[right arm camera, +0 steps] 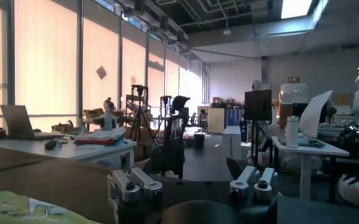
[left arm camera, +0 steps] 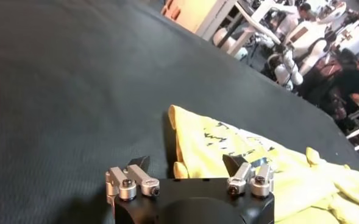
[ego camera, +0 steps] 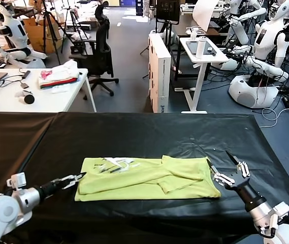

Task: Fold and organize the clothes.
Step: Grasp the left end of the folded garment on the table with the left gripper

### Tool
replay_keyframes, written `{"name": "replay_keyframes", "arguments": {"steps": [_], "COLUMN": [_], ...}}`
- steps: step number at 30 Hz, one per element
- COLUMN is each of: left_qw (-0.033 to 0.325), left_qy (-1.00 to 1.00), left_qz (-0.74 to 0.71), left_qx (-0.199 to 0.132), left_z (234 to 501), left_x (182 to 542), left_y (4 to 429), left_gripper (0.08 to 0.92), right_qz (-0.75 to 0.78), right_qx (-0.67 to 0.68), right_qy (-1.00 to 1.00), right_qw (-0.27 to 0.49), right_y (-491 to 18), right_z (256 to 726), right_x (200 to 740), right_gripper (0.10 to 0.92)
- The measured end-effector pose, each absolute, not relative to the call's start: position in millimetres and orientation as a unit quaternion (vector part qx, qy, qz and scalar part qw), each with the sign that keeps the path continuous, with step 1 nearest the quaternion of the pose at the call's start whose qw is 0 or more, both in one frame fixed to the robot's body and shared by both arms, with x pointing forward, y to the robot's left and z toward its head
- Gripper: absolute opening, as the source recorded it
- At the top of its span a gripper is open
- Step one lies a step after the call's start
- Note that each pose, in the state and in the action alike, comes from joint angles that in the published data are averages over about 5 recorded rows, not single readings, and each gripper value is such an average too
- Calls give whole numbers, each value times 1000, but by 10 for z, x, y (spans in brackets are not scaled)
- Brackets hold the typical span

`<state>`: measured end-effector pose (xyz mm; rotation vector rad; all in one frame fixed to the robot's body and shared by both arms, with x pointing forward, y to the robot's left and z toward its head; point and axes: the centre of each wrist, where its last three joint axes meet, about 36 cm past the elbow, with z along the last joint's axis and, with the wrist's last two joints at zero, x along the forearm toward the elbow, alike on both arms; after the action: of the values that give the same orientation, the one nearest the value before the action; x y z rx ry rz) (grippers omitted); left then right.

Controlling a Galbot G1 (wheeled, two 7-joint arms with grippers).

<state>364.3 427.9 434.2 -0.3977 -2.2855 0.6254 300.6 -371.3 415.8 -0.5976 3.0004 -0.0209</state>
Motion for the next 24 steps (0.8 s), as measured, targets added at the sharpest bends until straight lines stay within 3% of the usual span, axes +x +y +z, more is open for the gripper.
{"name": "replay_keyframes", "arguments": {"steps": [13, 24], "left_qw": [361, 361], "left_qy": [-879, -877], "left_qz": [257, 262], "left_qx": [-175, -179], "left_z": [4272, 4254], "left_x": [3604, 3613], "left_y": [4145, 4112], "left_gripper": [904, 825], "right_qz": [-4, 0], "right_qx": [-197, -201], "right_qy": [980, 979], "right_qw": [41, 41], "right_y": [-3690, -3646], "right_z": [4148, 4131], "right_x": [2997, 3000], "right_gripper": [907, 907]}}
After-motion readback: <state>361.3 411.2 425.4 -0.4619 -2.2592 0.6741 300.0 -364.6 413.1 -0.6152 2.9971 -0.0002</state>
